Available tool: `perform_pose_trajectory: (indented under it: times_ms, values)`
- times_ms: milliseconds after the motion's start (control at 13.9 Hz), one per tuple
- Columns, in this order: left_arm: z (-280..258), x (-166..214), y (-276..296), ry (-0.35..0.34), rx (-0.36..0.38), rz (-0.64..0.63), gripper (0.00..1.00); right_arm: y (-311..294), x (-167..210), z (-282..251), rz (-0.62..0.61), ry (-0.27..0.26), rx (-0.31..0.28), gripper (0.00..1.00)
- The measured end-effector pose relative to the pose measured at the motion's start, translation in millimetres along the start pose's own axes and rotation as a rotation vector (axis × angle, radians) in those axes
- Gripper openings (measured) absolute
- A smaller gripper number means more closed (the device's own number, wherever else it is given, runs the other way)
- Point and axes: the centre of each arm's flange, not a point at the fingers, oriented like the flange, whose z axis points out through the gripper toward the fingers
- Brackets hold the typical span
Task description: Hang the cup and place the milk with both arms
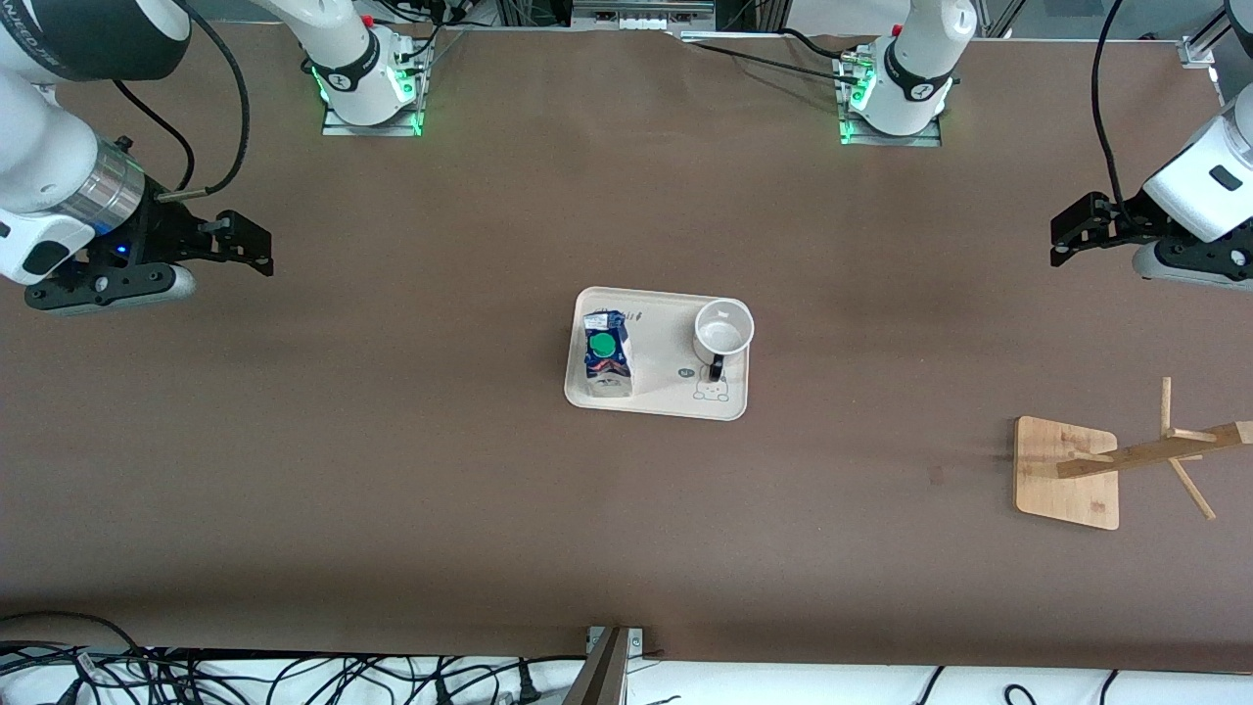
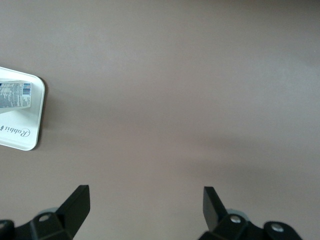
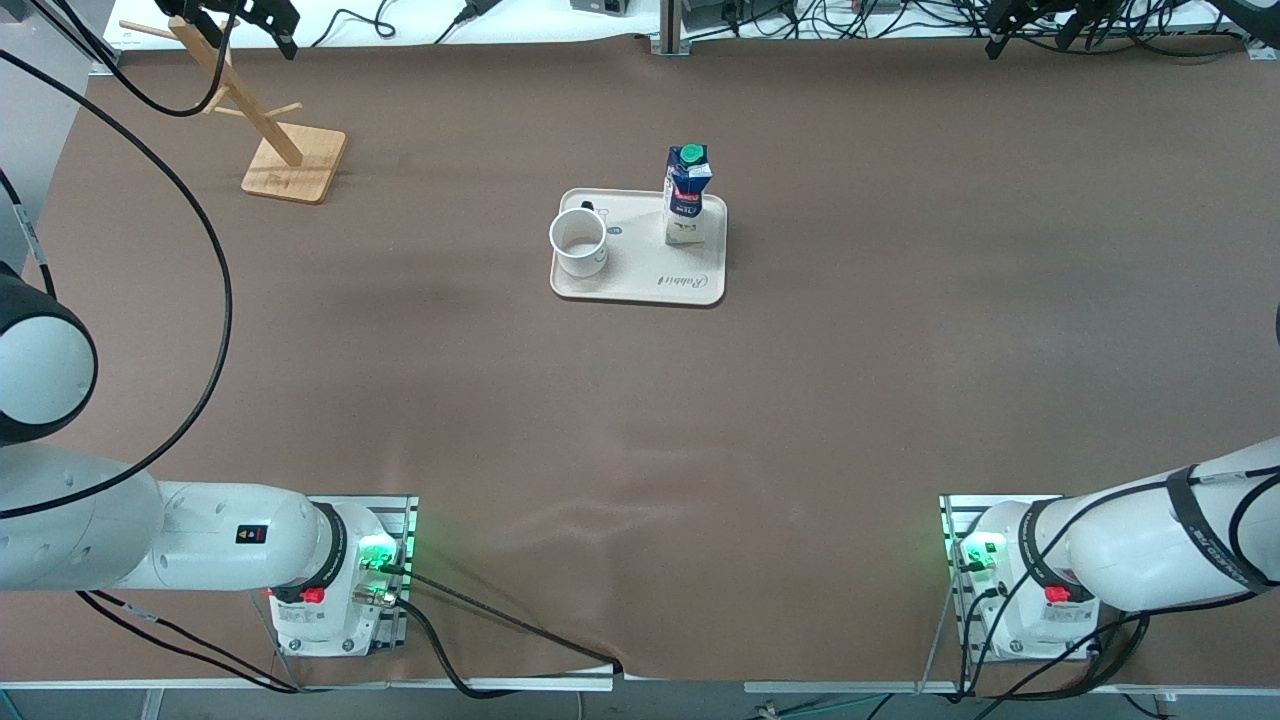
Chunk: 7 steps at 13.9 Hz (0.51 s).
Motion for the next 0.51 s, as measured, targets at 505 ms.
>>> perform_pose_trajectory:
  times_ms: [505]
  values:
    - [1.5, 1.7, -0.1, -0.003, -0.001, 0.0, 1.0, -3.7, 0.2, -0.3, -0.007, 0.002, 0.0, 1.0]
